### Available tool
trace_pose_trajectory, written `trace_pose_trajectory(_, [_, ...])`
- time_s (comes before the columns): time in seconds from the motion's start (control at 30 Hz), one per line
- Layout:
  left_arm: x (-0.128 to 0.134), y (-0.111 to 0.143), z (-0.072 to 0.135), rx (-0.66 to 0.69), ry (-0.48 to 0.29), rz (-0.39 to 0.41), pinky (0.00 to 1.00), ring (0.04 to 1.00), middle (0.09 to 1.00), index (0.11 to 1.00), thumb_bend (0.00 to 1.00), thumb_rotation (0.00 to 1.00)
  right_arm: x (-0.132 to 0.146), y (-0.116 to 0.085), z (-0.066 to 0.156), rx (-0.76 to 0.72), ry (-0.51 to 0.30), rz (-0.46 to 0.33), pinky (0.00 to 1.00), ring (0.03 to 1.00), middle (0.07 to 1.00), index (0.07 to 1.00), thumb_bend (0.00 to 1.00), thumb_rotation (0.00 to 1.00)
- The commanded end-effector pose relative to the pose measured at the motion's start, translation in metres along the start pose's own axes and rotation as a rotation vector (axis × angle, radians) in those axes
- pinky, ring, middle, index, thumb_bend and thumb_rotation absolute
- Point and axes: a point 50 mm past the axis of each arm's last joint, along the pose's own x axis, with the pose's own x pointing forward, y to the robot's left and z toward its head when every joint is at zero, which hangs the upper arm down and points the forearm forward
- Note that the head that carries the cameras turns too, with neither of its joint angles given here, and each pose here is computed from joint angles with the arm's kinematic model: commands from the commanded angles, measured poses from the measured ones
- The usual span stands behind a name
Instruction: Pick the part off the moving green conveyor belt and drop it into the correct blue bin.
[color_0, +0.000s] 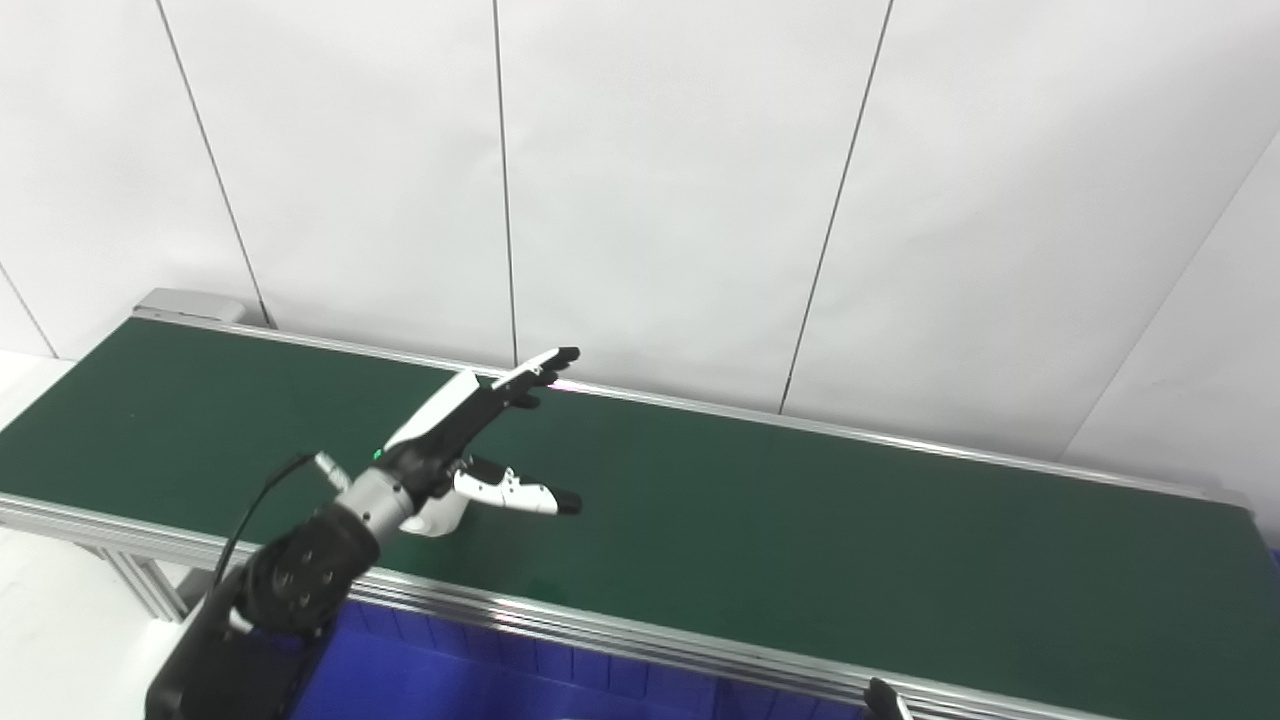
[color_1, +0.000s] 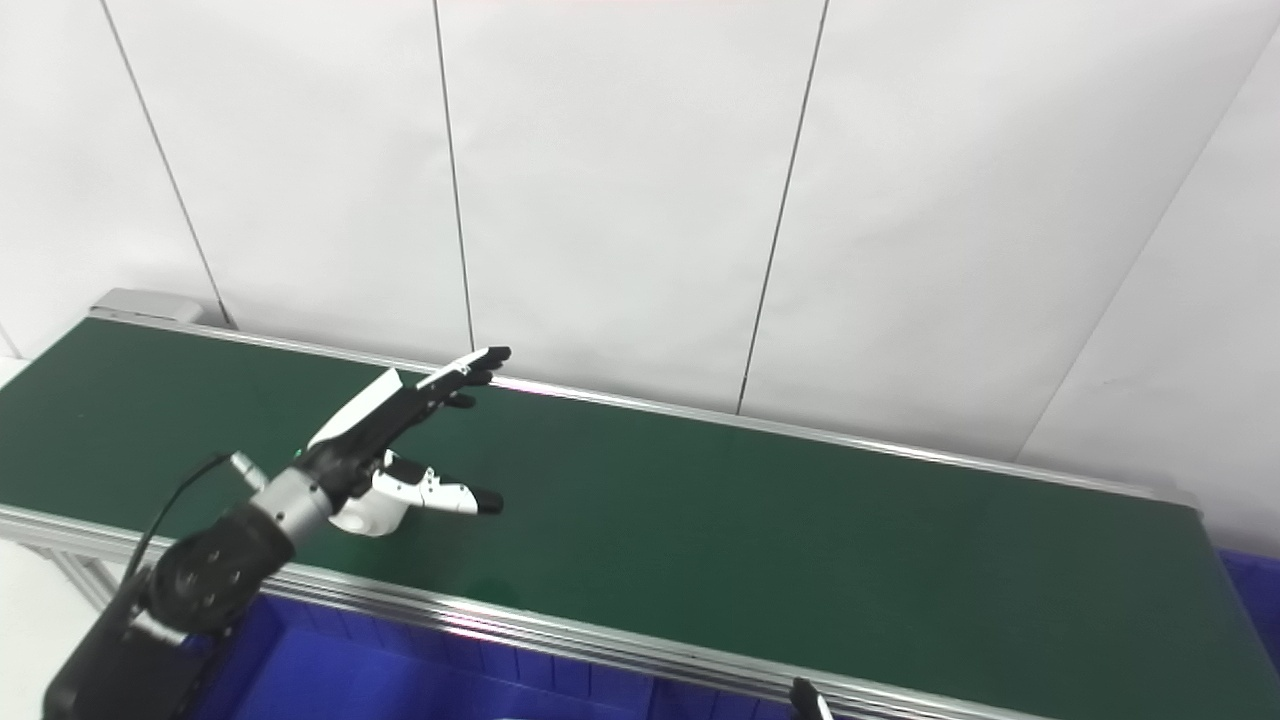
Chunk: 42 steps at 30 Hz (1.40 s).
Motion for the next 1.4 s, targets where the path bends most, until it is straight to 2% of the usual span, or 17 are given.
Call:
trace_pose_trajectory(0.0, [0.014, 0.025, 0.009, 0.111, -0.034, 0.012, 0.86, 0.945, 0.968, 0.959, 0.77, 0.30, 0.005, -0.002, 0.014, 0.011, -0.097, -0.020, 0.89, 0.917, 0.916, 0.948, 0.83, 0.70])
trace_pose_trajectory(0.1, [0.022, 0.032, 0.000, 0.155, 0.004, -0.018, 0.84, 0.941, 0.967, 0.957, 0.79, 0.27, 0.004, -0.004, 0.014, 0.007, -0.105, -0.021, 0.88, 0.906, 0.906, 0.942, 0.83, 0.70])
trace_pose_trajectory(0.27, [0.029, 0.034, -0.017, 0.206, 0.078, -0.058, 0.85, 0.945, 0.962, 0.948, 0.83, 0.28, 0.003, -0.007, 0.013, 0.016, -0.108, -0.018, 0.87, 0.902, 0.898, 0.935, 0.82, 0.68])
trace_pose_trajectory(0.4, [0.033, 0.032, -0.028, 0.313, 0.128, -0.110, 0.95, 0.966, 0.962, 0.949, 0.83, 0.26, 0.003, -0.009, 0.012, 0.018, -0.107, -0.020, 0.86, 0.896, 0.896, 0.928, 0.83, 0.67])
trace_pose_trajectory(0.47, [0.034, 0.029, -0.034, 0.365, 0.152, -0.144, 0.99, 0.976, 0.967, 0.943, 0.87, 0.24, 0.003, -0.009, 0.011, 0.018, -0.102, -0.021, 0.85, 0.896, 0.894, 0.924, 0.84, 0.67])
trace_pose_trajectory(0.73, [0.033, 0.018, -0.047, 0.463, 0.230, -0.280, 1.00, 1.000, 0.989, 0.943, 0.96, 0.20, 0.003, -0.013, 0.010, 0.019, -0.103, -0.027, 0.85, 0.890, 0.890, 0.916, 0.85, 0.66])
trace_pose_trajectory(0.9, [0.032, 0.006, -0.056, 0.525, 0.279, -0.365, 1.00, 1.000, 0.997, 0.945, 0.98, 0.20, 0.003, -0.015, 0.009, 0.025, -0.101, -0.032, 0.84, 0.883, 0.886, 0.910, 0.86, 0.66])
trace_pose_trajectory(0.97, [0.031, 0.001, -0.059, 0.558, 0.294, -0.377, 1.00, 1.000, 0.992, 0.936, 0.94, 0.14, 0.003, -0.016, 0.009, 0.029, -0.100, -0.032, 0.84, 0.880, 0.886, 0.909, 0.86, 0.67])
trace_pose_trajectory(1.0, [0.031, -0.001, -0.060, 0.577, 0.302, -0.382, 1.00, 1.000, 0.987, 0.929, 0.89, 0.06, 0.002, -0.016, 0.009, 0.032, -0.100, -0.033, 0.84, 0.880, 0.886, 0.908, 0.86, 0.66])
trace_pose_trajectory(1.03, [0.030, -0.006, -0.063, 0.576, 0.306, -0.349, 1.00, 1.000, 0.986, 0.928, 0.89, 0.06, 0.002, -0.016, 0.009, 0.035, -0.100, -0.033, 0.84, 0.880, 0.886, 0.908, 0.86, 0.66])
trace_pose_trajectory(1.07, [0.030, -0.009, -0.065, 0.572, 0.308, -0.323, 0.88, 0.887, 0.891, 0.842, 0.85, 0.02, 0.002, -0.016, 0.009, 0.037, -0.100, -0.034, 0.83, 0.880, 0.885, 0.908, 0.86, 0.66])
trace_pose_trajectory(1.1, [0.029, -0.012, -0.067, 0.562, 0.305, -0.294, 0.84, 0.848, 0.859, 0.812, 0.83, 0.01, 0.002, -0.017, 0.009, 0.033, -0.101, -0.035, 0.83, 0.880, 0.885, 0.907, 0.86, 0.66])
trace_pose_trajectory(1.13, [0.028, -0.014, -0.068, 0.556, 0.302, -0.275, 0.62, 0.664, 0.681, 0.734, 0.69, 0.01, 0.001, -0.017, 0.010, 0.029, -0.102, -0.035, 0.83, 0.876, 0.883, 0.907, 0.86, 0.66])
trace_pose_trajectory(1.17, [0.028, -0.016, -0.069, 0.550, 0.291, -0.255, 0.50, 0.570, 0.590, 0.694, 0.61, 0.00, 0.001, -0.017, 0.010, 0.026, -0.102, -0.036, 0.83, 0.875, 0.882, 0.906, 0.86, 0.67])
trace_pose_trajectory(1.2, [0.028, -0.018, -0.069, 0.531, 0.285, -0.230, 0.41, 0.481, 0.498, 0.601, 0.55, 0.00, 0.001, -0.017, 0.010, 0.023, -0.103, -0.037, 0.83, 0.872, 0.881, 0.905, 0.86, 0.67])
trace_pose_trajectory(1.27, [0.026, -0.021, -0.070, 0.490, 0.257, -0.177, 0.40, 0.425, 0.484, 0.545, 0.51, 0.00, 0.001, -0.017, 0.011, 0.023, -0.107, -0.037, 0.82, 0.868, 0.880, 0.904, 0.85, 0.66])
trace_pose_trajectory(1.37, [0.024, -0.024, -0.068, 0.440, 0.197, -0.118, 0.38, 0.396, 0.483, 0.540, 0.50, 0.00, 0.000, -0.017, 0.012, 0.022, -0.105, -0.039, 0.82, 0.866, 0.880, 0.903, 0.84, 0.66])
